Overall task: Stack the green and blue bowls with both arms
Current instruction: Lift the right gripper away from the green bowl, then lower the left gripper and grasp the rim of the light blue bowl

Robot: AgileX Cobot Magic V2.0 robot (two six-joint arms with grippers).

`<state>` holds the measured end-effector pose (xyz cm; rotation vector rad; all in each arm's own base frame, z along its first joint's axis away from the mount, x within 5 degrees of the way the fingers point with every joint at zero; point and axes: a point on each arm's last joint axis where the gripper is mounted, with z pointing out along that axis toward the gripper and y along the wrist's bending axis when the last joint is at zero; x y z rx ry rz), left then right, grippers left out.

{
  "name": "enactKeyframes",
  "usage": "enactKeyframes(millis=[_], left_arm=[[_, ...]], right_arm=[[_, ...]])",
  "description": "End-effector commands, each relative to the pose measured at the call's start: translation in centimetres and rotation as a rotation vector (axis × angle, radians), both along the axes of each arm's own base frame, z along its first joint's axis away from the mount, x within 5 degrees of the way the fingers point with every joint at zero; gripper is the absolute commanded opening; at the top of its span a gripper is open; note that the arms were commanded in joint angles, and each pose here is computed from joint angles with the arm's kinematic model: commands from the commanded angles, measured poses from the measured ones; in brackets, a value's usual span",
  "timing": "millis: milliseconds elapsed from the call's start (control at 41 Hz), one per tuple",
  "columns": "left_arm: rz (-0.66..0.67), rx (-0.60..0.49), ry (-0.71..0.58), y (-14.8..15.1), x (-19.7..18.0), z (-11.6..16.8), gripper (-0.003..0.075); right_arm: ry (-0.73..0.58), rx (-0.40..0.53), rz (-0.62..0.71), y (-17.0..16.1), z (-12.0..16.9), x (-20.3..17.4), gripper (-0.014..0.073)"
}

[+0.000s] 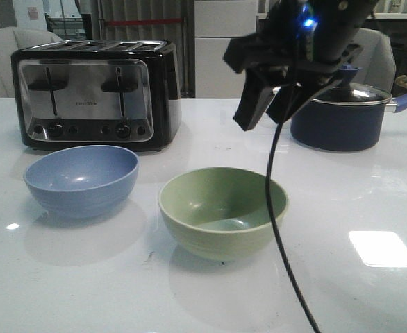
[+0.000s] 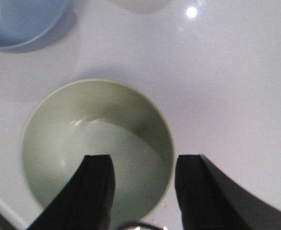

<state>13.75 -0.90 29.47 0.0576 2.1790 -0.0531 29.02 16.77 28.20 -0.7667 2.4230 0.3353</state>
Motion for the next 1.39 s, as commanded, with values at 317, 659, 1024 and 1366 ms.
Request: enactKeyframes(millis=[317, 659, 1024, 1366], left_arm=[[-0.188, -0.009, -0.062, -2.9, 1.4, 1.5, 0.0581], [-0.207, 0.012, 0.132, -5.0, 8.1, -0.3, 0.0645], [-0.199, 0.012, 0.334, -7.4, 17.1, -4.4, 0.0643], [-0.192, 0.009, 0.4, -8.7, 21.8, -7.8, 0.0352]], right_arm=[[-0.223, 0.105, 0.068, -4.5, 4.6, -11.2, 0.0413], [-0.247, 0.12, 0.076, -6.6, 4.4, -14.8, 0.0413], [-0.236, 0.115, 0.078, -6.6, 4.3, -14.8, 0.0413], [-0.236, 0.115, 0.078, -6.6, 4.3, -14.8, 0.0413]])
